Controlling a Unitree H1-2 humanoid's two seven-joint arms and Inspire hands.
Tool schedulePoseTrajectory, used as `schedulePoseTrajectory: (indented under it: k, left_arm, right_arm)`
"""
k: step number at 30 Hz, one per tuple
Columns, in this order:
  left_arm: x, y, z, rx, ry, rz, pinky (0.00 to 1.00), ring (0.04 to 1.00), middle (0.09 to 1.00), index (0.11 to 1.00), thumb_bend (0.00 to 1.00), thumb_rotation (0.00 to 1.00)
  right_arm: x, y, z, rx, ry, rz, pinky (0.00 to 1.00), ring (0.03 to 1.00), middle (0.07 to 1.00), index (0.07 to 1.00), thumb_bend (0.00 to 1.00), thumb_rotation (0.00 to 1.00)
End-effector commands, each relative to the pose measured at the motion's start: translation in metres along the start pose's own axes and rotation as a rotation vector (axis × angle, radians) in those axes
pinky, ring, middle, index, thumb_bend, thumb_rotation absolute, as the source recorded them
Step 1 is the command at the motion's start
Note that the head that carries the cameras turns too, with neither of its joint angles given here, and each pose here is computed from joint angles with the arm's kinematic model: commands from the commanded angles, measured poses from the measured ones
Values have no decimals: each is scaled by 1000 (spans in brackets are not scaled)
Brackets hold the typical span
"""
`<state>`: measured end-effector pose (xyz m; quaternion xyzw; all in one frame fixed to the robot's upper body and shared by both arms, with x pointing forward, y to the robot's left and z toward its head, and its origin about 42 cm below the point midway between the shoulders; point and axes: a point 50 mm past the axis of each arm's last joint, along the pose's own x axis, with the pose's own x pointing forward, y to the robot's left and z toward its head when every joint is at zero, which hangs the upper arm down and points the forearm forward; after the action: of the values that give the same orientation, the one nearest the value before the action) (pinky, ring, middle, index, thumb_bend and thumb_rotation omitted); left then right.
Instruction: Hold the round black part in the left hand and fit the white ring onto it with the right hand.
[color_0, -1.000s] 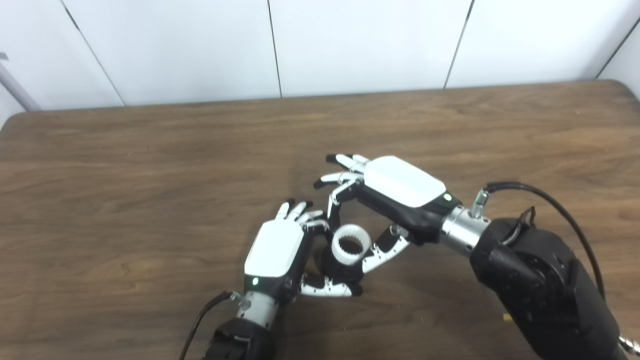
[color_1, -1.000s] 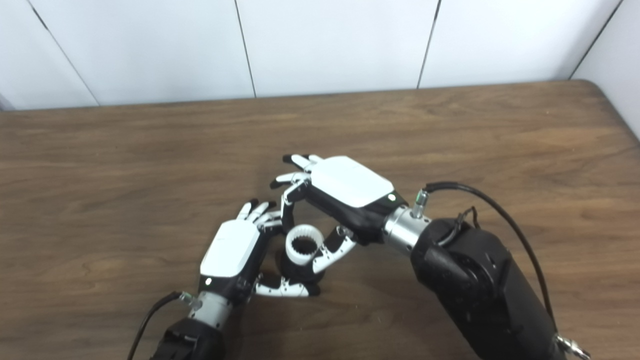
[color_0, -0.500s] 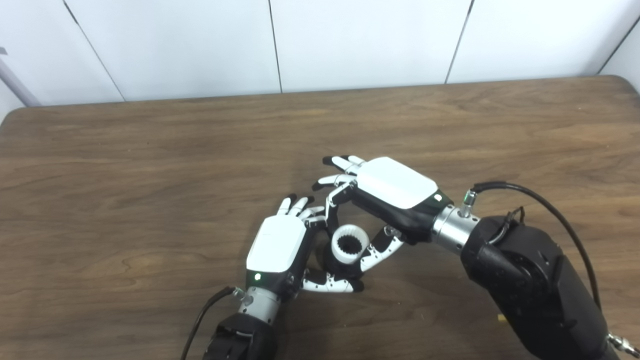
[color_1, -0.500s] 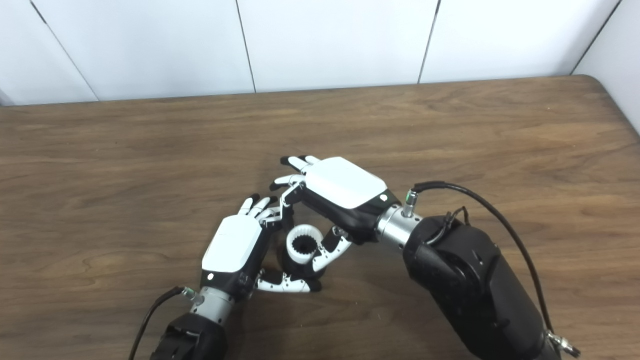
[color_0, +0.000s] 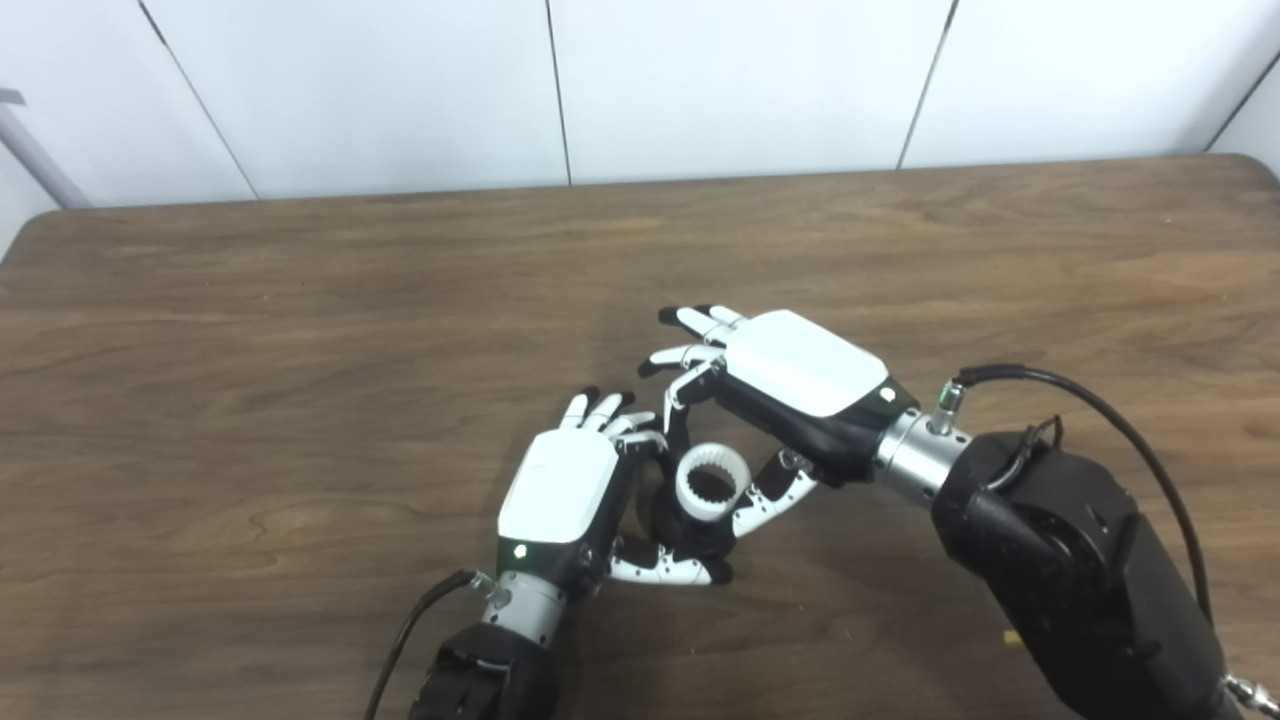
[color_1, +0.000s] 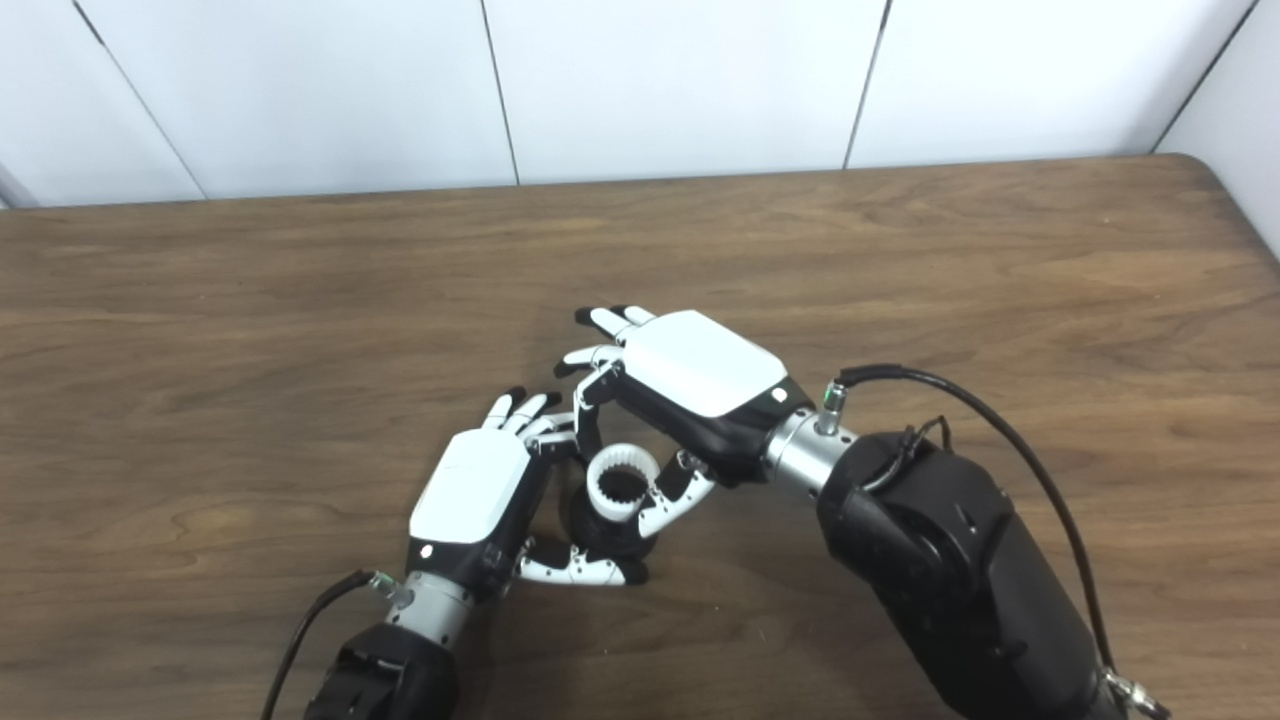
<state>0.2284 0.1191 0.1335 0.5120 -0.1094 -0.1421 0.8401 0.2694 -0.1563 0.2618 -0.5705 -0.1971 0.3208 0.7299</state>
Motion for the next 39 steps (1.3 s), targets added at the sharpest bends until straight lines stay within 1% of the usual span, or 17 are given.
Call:
schedulePoseTrajectory:
  k: [1,10,21,39]
  left_arm:
    - [4,7,6,-1,-19,35,1000,926,808,485,520,52]
    - [4,7,7,2,-17,32,1000,930,811,485,520,52]
    - [4,8,7,8,-19,32,1000,929,811,485,520,53]
    - [5,8,9,10,-18,35,1000,924,809,485,520,53]
  right_arm:
    - [3,-10,2,-22,-26,-51,1000,1000,856,484,523,137]
    - [4,-9,4,-16,-32,-54,1000,1000,855,484,523,137]
    - [4,-8,7,-14,-32,-32,1000,1000,862,484,522,139]
    - [5,2,3,-15,-29,-17,1000,1000,856,484,523,138]
